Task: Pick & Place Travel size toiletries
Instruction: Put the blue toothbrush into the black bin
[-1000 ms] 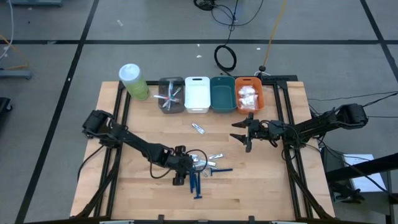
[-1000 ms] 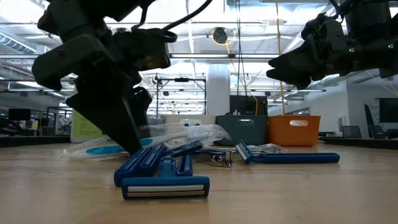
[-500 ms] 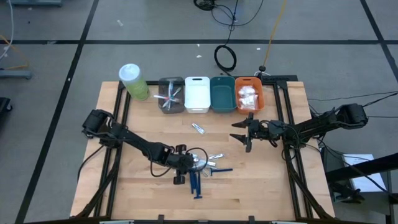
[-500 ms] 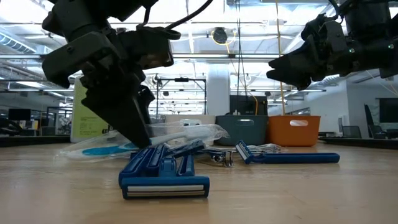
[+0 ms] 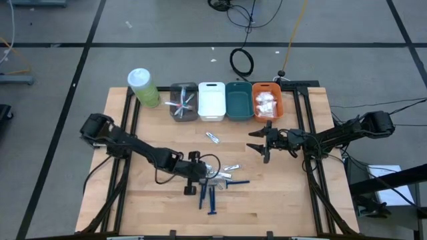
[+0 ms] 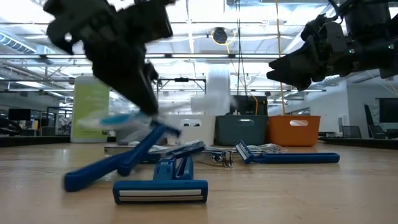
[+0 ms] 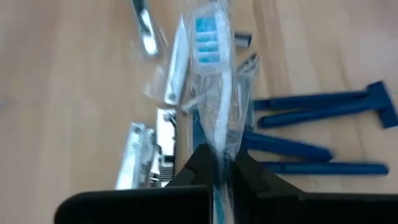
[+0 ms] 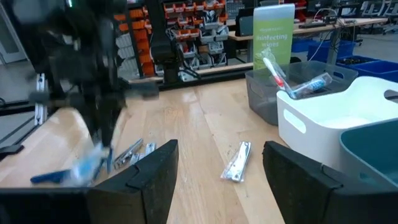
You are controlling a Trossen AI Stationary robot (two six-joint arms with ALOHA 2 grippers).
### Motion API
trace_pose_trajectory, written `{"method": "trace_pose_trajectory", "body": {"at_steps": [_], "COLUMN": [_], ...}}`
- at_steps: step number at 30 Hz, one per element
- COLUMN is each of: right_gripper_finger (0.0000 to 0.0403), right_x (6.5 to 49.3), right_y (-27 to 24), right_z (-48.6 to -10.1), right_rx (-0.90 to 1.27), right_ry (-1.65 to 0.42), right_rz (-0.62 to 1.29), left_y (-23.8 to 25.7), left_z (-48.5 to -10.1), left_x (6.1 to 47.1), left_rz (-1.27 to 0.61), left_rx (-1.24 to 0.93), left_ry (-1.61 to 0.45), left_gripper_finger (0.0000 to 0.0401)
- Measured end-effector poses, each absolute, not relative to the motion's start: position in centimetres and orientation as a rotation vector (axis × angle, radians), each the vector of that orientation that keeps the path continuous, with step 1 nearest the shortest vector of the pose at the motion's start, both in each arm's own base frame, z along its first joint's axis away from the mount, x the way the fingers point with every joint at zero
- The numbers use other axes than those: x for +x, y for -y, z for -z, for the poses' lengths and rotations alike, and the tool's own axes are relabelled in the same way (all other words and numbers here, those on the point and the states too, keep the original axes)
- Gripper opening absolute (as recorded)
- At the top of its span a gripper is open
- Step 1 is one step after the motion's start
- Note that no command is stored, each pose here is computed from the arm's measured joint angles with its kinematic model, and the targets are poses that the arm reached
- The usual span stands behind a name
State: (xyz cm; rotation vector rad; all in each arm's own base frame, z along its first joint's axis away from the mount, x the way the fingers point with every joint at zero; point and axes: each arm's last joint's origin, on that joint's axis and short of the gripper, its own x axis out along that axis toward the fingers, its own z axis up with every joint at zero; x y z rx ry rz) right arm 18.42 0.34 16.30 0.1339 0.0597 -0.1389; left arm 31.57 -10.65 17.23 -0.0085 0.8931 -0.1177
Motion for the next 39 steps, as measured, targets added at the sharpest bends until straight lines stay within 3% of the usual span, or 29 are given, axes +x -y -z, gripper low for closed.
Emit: {"method": "trace_pose_trajectory", "body": {"at_steps": [8, 13, 21, 27, 33, 39], "right_gripper_finger": [0.0224, 0.0223, 0.0224, 0.0224, 0.022, 0.0215], "right_x": [18.4, 18.4, 18.4, 18.4, 18.4, 18.4], "right_y": [-0.3, -0.3, -0.3, -0.3, -0.3, -0.3], "right_z": [-16.3, -16.2, -16.2, -16.2, -16.1, -16.0], "right_rx": [0.134, 0.133, 0.132, 0.133, 0.131, 0.122], "right_ry": [-0.06, -0.065, -0.071, -0.074, -0.078, -0.091], "right_rz": [0.139, 0.139, 0.14, 0.14, 0.142, 0.143], "left_y": [9.7, 9.2, 5.9, 1.7, -4.5, -10.3], "left_z": [-23.1, -24.7, -27.9, -29.4, -29.4, -25.9], "left_x": [29.6, 28.8, 27.2, 26.1, 25.6, 23.6], "left_rz": [0.065, 0.002, -0.425, -0.633, -0.889, -1.085], "left_rx": [0.076, 0.088, -0.071, -0.116, -0.176, -0.349], "left_ry": [-0.705, -0.656, -0.474, -0.422, -0.393, -0.401], "left_gripper_finger": [0.0007, 0.0011, 0.0016, 0.001, 0.0006, 0.0028]}}
